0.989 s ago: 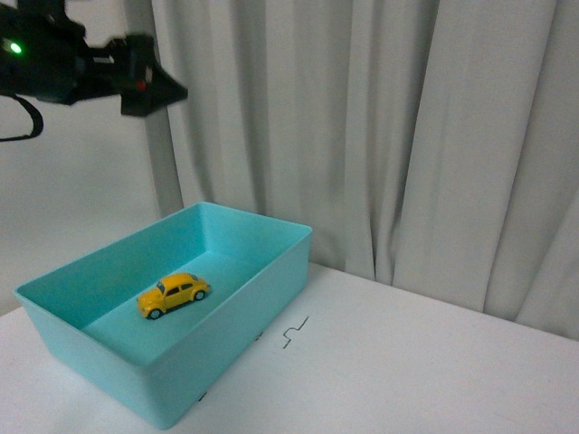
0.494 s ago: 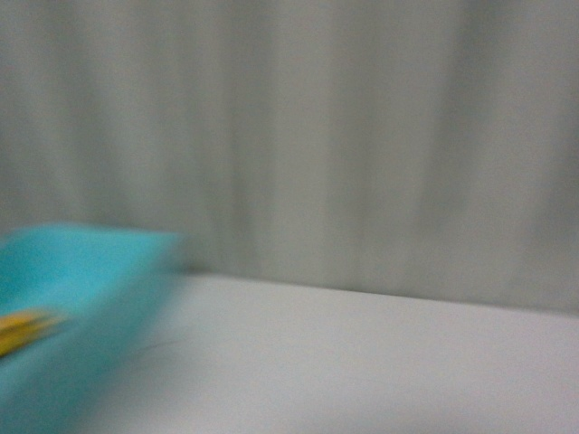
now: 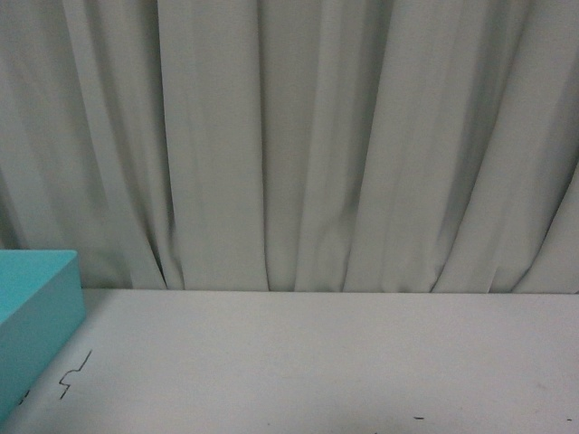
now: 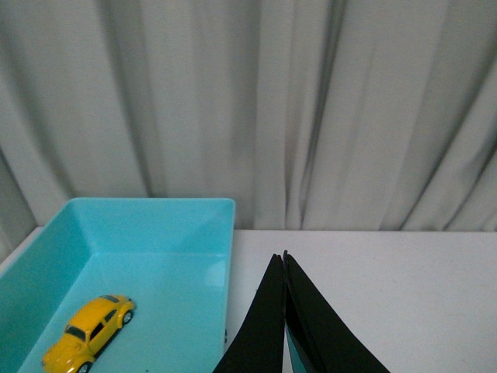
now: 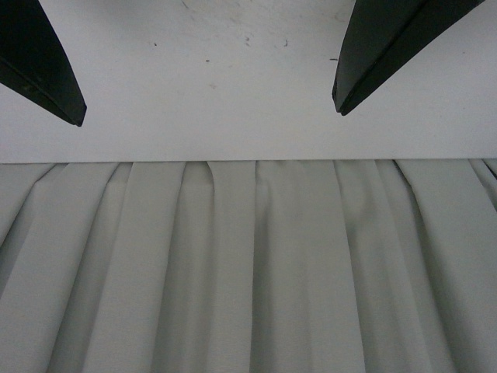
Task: Wind up and store yellow beetle toy
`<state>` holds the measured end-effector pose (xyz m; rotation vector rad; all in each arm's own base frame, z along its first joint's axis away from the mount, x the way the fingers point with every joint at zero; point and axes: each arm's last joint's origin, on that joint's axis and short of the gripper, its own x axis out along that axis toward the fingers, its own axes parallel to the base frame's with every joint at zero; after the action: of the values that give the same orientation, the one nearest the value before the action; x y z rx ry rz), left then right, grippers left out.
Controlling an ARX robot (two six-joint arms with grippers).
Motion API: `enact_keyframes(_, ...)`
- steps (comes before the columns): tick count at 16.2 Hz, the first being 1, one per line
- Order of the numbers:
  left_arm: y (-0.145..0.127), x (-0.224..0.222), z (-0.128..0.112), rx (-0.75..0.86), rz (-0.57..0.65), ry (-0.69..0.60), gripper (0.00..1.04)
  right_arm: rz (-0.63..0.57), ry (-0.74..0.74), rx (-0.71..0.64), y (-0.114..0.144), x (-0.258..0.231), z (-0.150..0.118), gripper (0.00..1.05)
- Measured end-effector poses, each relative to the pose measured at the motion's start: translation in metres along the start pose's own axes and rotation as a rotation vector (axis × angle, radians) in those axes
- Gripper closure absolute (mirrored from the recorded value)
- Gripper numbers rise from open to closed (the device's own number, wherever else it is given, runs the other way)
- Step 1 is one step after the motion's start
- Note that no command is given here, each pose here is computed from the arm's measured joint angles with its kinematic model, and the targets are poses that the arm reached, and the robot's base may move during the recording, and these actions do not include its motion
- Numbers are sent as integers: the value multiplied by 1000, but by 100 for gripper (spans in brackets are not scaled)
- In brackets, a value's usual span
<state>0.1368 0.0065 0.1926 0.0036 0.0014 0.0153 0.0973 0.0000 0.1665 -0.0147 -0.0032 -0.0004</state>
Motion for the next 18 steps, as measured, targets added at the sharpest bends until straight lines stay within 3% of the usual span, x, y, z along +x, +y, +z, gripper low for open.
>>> enact_keyframes(11,-6,-21,-24,0,-15,-2,103,0,0,0,0,0,0,7)
enact_keyframes(18,-6,-29,-23,0,-15,-13,103,0,0,0,0,0,0,7)
